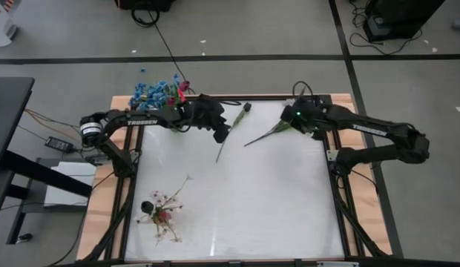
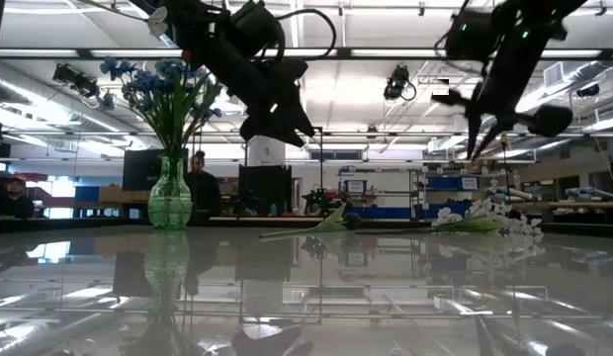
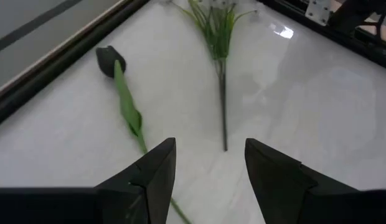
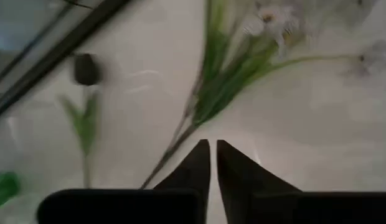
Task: Sort flowers into vase by color
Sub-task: Put the white flower into the red vase
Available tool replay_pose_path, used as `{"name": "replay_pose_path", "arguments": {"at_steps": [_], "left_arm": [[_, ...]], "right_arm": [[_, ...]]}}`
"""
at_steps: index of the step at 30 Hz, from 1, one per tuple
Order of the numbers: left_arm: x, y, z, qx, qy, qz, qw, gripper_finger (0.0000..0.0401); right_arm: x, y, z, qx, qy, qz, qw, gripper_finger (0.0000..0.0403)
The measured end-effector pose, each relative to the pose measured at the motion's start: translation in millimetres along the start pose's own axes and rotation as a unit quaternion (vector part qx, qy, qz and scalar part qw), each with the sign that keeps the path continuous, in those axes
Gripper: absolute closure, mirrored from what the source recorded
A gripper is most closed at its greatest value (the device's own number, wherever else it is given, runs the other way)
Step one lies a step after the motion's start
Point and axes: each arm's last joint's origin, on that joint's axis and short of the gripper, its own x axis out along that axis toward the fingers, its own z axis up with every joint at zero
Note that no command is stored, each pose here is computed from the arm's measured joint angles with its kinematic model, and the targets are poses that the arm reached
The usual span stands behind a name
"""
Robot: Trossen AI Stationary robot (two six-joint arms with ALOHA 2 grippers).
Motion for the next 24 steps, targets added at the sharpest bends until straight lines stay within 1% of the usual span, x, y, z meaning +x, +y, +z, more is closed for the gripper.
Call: {"name": "replay_pose_path", "arguments": {"at_steps": [2, 4, 6, 9, 13, 15, 18, 21, 24], "left_arm": [[0, 4, 1, -0.001, 0.0, 0.005, 1.0, 0.0205], [0, 8, 1, -0.005, 0.004, 0.011, 1.0, 0.0205], [-1, 12, 0, -0.009, 0.012, 0.017, 1.0, 0.0205], [-1, 17, -1, -0.012, 0.021, 0.024, 0.999, 0.0205], [-2, 20, -4, 0.015, 0.035, 0.029, 0.999, 0.0205], [-2, 21, -4, 0.037, 0.04, 0.03, 0.998, 0.0205], [-2, 22, -4, 0.065, 0.043, 0.03, 0.997, 0.0205], [-2, 25, -4, 0.076, 0.043, 0.032, 0.996, 0.0205], [-3, 29, -4, 0.075, 0.048, 0.03, 0.996, 0.0205]], "right_arm": [[16, 2, -1, 0.019, 0.018, -0.004, 1.0, 0.0344], [33, 8, -2, 0.038, 0.035, 0.016, 0.999, 0.0318], [49, 11, -1, 0.051, 0.044, 0.02, 0.998, 0.0287], [72, 12, 4, 0.074, 0.056, -0.006, 0.996, 0.0236], [97, 7, 9, 0.131, 0.085, -0.057, 0.986, 0.0184], [107, 7, 11, 0.159, 0.091, -0.062, 0.981, 0.017], [118, 9, 15, 0.186, 0.083, -0.057, 0.977, 0.0161], [123, 9, 19, 0.212, 0.081, -0.057, 0.972, 0.0162], [124, 7, 21, 0.222, 0.073, -0.066, 0.97, 0.0169]]}}
